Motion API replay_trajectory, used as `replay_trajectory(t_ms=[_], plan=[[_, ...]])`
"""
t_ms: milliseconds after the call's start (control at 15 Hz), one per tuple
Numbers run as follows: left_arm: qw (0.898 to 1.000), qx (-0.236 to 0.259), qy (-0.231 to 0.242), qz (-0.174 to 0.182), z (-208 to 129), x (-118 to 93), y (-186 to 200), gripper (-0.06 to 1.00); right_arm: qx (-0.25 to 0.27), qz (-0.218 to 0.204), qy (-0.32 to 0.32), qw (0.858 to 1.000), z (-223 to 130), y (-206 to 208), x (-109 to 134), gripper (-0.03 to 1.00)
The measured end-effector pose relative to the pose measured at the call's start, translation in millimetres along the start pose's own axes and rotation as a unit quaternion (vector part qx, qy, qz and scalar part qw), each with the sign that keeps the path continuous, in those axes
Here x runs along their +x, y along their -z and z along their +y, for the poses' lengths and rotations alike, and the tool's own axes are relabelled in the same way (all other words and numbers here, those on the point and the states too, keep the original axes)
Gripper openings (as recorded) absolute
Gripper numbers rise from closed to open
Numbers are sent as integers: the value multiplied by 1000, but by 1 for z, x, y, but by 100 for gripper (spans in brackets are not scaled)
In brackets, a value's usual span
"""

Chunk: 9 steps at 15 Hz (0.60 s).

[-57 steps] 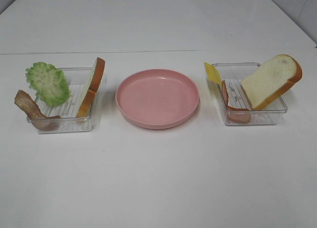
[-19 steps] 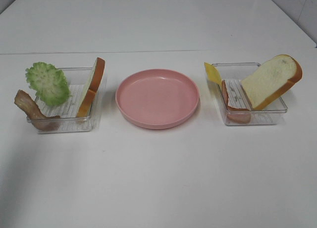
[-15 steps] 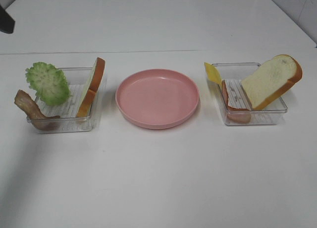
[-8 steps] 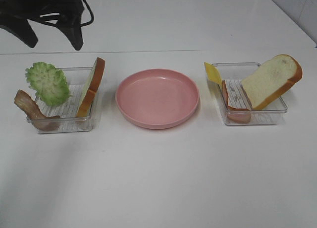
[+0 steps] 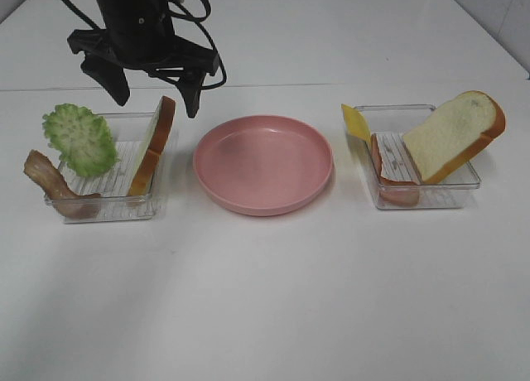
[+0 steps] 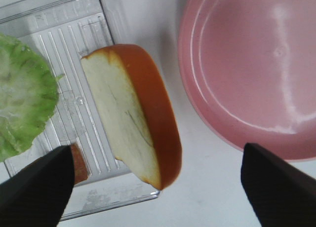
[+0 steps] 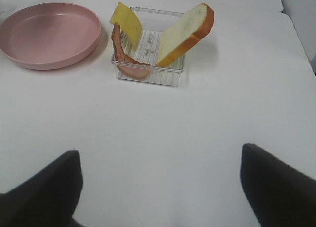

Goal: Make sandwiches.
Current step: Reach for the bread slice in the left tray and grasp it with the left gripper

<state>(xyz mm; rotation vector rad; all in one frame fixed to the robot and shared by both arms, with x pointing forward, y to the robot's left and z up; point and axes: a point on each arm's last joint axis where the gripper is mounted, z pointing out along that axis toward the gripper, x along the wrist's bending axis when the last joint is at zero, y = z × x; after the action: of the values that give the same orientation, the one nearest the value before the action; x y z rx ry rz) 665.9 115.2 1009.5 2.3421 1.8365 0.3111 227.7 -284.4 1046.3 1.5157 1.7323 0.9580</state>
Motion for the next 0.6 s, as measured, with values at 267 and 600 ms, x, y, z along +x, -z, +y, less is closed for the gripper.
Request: replay_trajectory(t_ms=[267, 600], plan=[[999, 16, -17, 41, 1, 4, -23, 79, -1, 5, -2, 1000, 0, 0, 1, 77], [998, 31, -24, 53, 1, 3, -42, 73, -1, 6, -3, 1000, 0, 0, 1, 77]])
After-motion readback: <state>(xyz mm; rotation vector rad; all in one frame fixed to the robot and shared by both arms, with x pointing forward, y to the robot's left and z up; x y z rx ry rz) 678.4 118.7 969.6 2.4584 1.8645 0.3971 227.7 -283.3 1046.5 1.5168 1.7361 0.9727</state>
